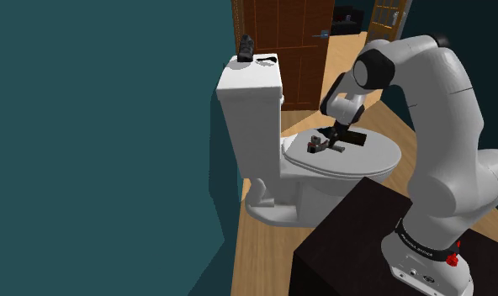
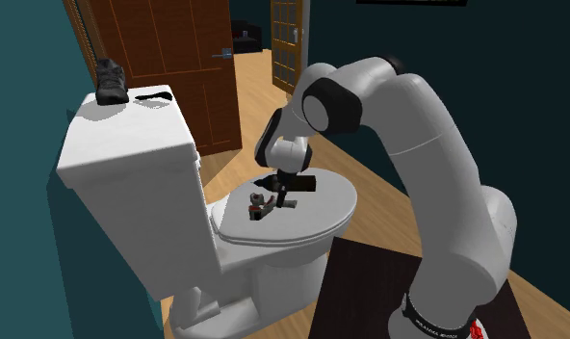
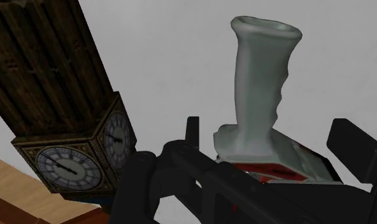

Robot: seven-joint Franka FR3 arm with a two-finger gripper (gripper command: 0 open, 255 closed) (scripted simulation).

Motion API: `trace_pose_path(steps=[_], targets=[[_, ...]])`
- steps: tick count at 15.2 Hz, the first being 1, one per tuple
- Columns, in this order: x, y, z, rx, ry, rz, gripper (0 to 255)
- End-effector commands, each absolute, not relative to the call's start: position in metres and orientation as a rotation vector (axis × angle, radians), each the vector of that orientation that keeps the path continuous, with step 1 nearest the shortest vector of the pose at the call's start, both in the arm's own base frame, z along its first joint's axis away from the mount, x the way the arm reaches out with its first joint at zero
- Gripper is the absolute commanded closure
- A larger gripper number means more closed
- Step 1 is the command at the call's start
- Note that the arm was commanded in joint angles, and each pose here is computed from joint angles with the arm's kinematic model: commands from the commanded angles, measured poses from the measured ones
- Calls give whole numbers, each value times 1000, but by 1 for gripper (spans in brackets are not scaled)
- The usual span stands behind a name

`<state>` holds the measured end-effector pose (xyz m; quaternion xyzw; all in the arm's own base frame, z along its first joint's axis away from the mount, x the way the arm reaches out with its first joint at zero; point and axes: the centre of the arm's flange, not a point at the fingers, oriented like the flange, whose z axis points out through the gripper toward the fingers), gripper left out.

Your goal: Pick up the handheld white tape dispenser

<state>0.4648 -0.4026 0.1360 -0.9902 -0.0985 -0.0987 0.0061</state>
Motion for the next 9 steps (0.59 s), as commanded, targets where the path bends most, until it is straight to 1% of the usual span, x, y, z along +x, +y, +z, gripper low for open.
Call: trace_pose_path(steps=[1,5,6,9], targets=[[465,-403,125,-3099,-309,-310,0],[465,-403,112,-3099,-308,-310,0],[464,-403,112,-3099,-308,-310,255],[464,-403,113,-3099,-308,-310,255]])
